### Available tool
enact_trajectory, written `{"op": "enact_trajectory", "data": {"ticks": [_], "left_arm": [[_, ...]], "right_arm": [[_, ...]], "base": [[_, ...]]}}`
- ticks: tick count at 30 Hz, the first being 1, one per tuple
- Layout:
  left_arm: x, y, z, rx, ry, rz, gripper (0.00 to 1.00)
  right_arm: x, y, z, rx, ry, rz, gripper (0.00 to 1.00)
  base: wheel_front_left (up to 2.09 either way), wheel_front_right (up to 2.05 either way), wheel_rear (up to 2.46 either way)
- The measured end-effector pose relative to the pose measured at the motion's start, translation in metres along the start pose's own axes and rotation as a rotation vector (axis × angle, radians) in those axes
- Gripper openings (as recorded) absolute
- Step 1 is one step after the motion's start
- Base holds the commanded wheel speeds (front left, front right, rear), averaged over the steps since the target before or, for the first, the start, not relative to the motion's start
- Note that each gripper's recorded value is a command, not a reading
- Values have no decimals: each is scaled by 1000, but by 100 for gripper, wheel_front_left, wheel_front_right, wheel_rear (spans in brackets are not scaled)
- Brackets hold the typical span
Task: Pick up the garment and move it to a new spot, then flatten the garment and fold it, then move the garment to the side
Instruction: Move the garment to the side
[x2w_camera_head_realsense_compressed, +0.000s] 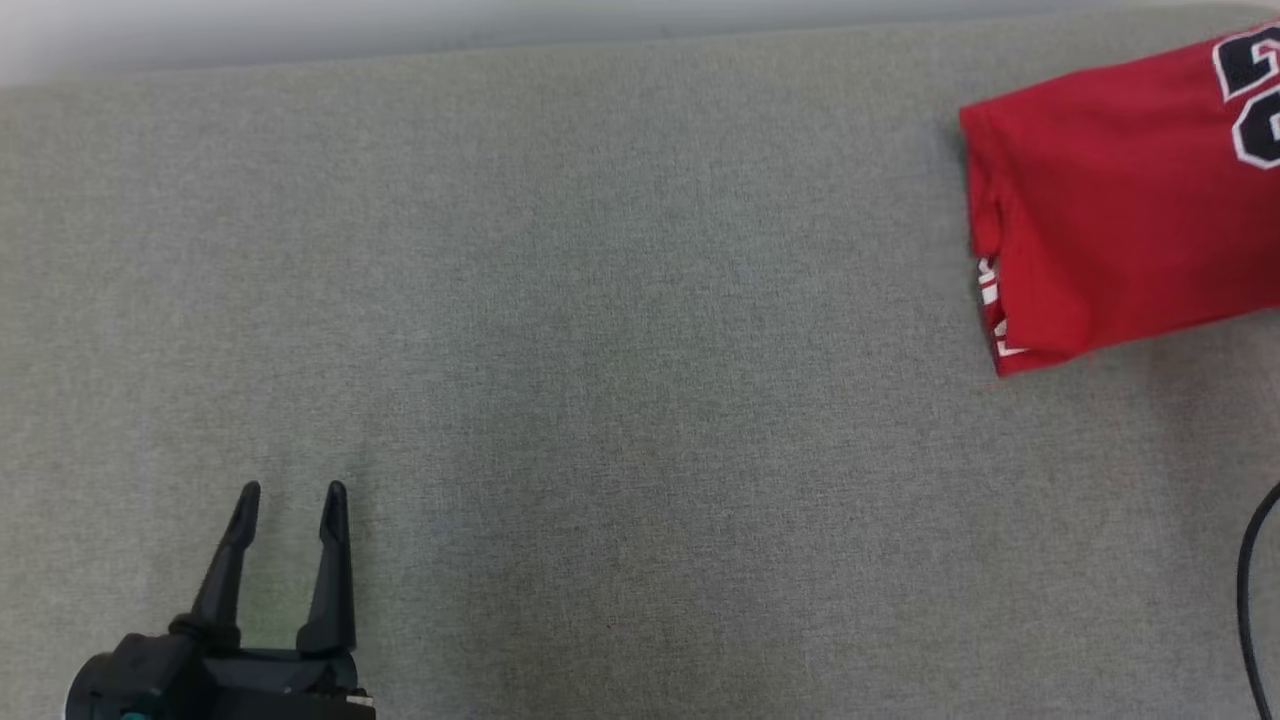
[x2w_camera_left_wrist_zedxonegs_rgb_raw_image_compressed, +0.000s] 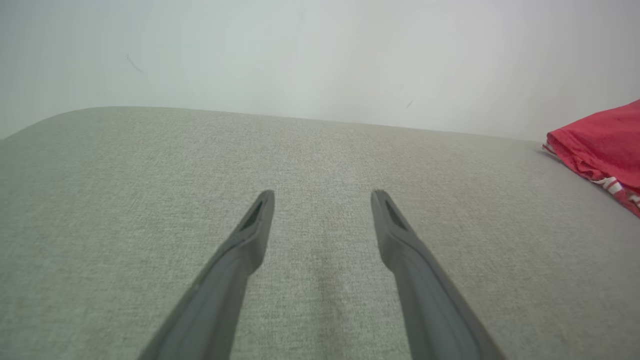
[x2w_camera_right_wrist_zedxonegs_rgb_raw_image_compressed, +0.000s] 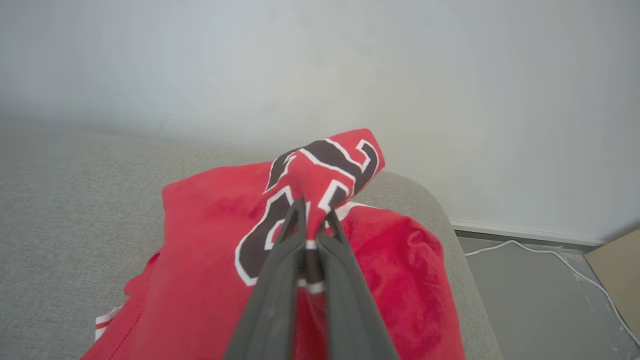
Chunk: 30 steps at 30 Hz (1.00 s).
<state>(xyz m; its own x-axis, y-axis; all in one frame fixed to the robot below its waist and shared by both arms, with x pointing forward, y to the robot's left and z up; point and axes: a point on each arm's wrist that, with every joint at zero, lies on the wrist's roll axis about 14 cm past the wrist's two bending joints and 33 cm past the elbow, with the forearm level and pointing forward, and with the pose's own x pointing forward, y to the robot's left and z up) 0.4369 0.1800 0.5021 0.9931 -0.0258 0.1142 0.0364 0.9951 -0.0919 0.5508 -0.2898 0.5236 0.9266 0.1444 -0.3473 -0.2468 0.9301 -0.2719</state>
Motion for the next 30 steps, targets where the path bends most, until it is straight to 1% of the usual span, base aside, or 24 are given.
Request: {"op": "enact_trajectory", "data": {"ticks": [12, 15, 22, 29, 30], "left_arm": [[12, 6, -6, 53, -6, 2, 100], [14, 6, -4, 70, -18, -1, 100], [18, 7, -5, 85, -23, -6, 100], [19, 7, -11, 88, -10, -3, 100], [20, 8, -12, 88, -8, -3, 100]], "right_arm": [[4, -60, -2, -98, 69, -117, 0], [3, -69, -9, -119, 102, -133, 0], [1, -95, -8, -151, 127, -189, 0], [4, -102, -18, -155, 167, -203, 0], [5, -101, -21, -157, 180, -202, 25]], "base": [[0, 0, 0], [0, 0, 0], [0, 0, 0], [0, 0, 0], [0, 0, 0]]}}
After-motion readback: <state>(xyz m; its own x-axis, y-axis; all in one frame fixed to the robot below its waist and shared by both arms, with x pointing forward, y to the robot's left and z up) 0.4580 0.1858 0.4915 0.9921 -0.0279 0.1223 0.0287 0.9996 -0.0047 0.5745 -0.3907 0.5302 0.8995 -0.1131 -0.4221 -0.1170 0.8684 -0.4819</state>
